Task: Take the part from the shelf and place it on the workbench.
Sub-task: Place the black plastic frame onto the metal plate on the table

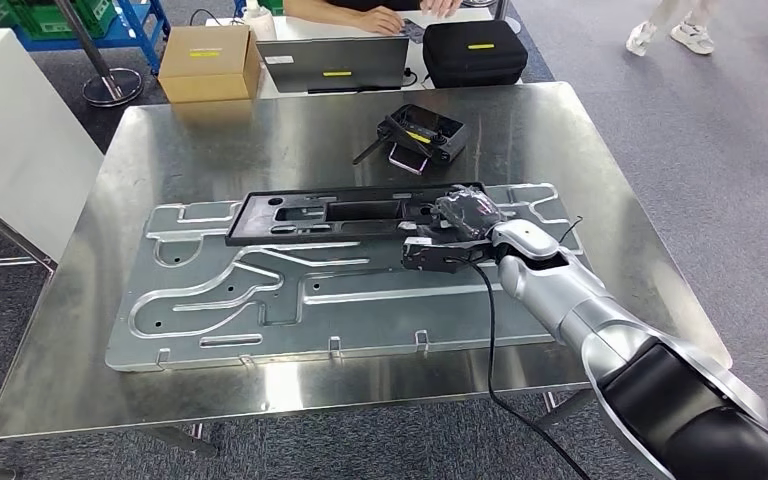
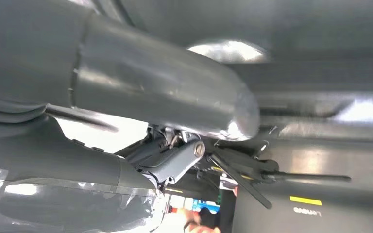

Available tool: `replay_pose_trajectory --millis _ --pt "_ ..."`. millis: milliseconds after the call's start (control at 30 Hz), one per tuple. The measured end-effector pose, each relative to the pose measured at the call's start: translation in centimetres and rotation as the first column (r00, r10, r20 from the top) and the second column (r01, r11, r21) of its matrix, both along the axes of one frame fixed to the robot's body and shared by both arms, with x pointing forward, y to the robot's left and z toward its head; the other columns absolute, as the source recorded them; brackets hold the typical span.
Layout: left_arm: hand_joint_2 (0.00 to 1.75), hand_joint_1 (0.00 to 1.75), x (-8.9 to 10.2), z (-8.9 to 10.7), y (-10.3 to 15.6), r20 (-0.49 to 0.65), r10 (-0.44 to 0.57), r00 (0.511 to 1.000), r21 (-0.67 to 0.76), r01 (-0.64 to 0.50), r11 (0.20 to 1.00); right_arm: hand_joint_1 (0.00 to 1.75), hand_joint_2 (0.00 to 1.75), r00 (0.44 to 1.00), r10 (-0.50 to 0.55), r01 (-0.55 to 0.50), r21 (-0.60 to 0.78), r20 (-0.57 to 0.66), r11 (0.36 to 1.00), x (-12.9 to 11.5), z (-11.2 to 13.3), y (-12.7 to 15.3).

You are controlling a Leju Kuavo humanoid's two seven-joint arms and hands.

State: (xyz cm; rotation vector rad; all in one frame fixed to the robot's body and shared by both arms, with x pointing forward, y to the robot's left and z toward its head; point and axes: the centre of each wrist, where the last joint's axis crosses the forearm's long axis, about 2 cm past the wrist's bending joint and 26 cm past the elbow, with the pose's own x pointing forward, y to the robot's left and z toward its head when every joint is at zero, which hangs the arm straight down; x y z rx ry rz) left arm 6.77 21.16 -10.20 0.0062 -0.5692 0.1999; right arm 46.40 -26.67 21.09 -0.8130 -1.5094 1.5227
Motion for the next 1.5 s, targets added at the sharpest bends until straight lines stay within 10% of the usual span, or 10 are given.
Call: replay_pose_trajectory --millis 367,467,500,600,1033,1167,1500 --pt "1.75 0.0 0.0 0.0 0.0 -0.006 0.001 1.0 0.014 -0.001 1.0 0.0 0.0 1.0 -0.014 0.014 -0.004 -0.009 1.0 0.0 -0.5 -0.4" --pt "0.44 0.0 0.0 0.0 0.0 -0.003 0.004 1.0 0.009 -0.004 1.0 0.0 0.0 1.0 -0.018 0.018 -0.006 -0.018 1.0 -0.1 -0.6 -0.5" --pt "0.44 0.0 0.0 0.0 0.0 -0.001 0.006 1.0 0.007 -0.006 1.0 0.0 0.0 1.0 -0.019 0.019 -0.007 -0.02 1.0 -0.1 -0.6 -0.5" --pt "1.75 0.0 0.0 0.0 0.0 0.004 0.01 1.0 0.002 -0.01 1.0 0.0 0.0 0.999 -0.021 0.021 -0.008 -0.025 1.0 -0.1 -0.7 -0.6" --pt "1.75 0.0 0.0 0.0 0.0 0.009 0.033 0.999 -0.003 -0.033 0.999 0.0 0.0 0.999 -0.023 0.023 -0.033 -0.027 0.999 0.5 0.3 -0.7" --pt "0.0 0.0 0.0 0.0 0.0 0.006 0.051 0.999 -0.004 -0.051 0.999 0.0 0.0 0.999 -0.021 0.02 -0.035 -0.026 0.999 0.9 1.1 -0.8" --pt "0.0 0.0 0.1 0.0 0.0 0.032 0.063 0.997 -0.019 -0.062 0.998 0.0 0.0 0.999 -0.026 0.025 -0.023 -0.027 0.999 1.3 1.8 -1.1"
